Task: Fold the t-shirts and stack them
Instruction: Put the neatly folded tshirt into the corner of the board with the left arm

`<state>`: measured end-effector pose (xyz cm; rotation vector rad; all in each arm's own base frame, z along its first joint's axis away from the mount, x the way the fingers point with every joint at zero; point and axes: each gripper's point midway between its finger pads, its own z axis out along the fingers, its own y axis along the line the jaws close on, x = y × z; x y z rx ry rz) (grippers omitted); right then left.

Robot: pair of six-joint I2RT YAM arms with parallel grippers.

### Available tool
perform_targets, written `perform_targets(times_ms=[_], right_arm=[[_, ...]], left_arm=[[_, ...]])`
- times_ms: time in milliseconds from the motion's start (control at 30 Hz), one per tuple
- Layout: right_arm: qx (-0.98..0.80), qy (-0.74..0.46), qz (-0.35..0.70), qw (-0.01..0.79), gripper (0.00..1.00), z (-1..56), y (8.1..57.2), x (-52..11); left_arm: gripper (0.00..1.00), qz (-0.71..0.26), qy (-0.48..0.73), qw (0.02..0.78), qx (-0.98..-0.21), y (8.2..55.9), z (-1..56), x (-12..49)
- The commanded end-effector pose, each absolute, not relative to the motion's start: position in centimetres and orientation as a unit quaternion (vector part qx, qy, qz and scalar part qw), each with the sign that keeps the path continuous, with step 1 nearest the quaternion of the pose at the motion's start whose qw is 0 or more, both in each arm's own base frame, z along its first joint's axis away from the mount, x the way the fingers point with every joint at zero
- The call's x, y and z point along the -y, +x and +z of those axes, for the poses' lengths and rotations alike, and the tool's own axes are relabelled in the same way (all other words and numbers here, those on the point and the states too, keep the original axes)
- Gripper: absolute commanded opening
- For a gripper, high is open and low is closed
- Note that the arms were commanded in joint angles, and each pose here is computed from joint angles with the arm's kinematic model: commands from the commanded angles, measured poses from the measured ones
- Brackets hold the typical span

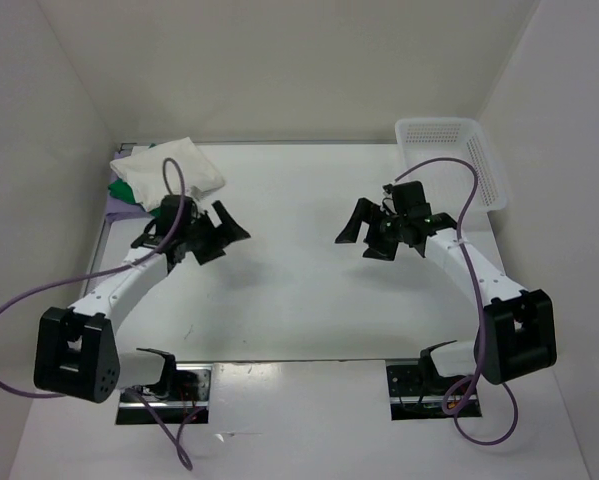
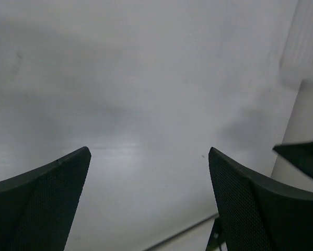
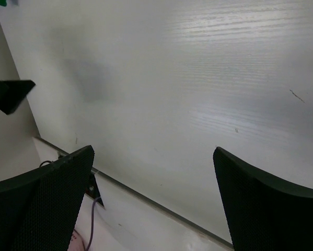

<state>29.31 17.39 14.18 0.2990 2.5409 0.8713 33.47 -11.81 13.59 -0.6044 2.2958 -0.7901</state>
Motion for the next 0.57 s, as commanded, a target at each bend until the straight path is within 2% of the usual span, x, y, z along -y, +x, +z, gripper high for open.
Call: perform_targets(times_ms=[0,100,167,367,533], right_arm=[[-0.917,0.111,0.311,0.223,1.00,13.8,29.3,-17.6],[-0.917,0.124,0.309,0.221,1.00,13.6,29.2,-17.4],[-0.916,0.122,0.313,0.219,1.00,13.7,29.1,-17.6],[-0.914,0.136,0.306,0.228,1.00,14.3,28.9,-17.1],[-0.913,0.142,0.304,0.231,1.00,14.5,28.6,-16.9]], left_arm=[[1.00,-0.310,-0.158,0.237,-0.907,28.9,11.7,16.2],[1.00,-0.326,-0.126,0.198,-0.916,25.9,10.4,18.4],[1.00,-0.334,-0.126,0.200,-0.912,25.5,10.0,18.5],[1.00,-0.356,-0.074,0.267,-0.892,26.3,14.8,18.7],[1.00,-0.362,-0.057,0.275,-0.889,26.5,15.0,18.9]])
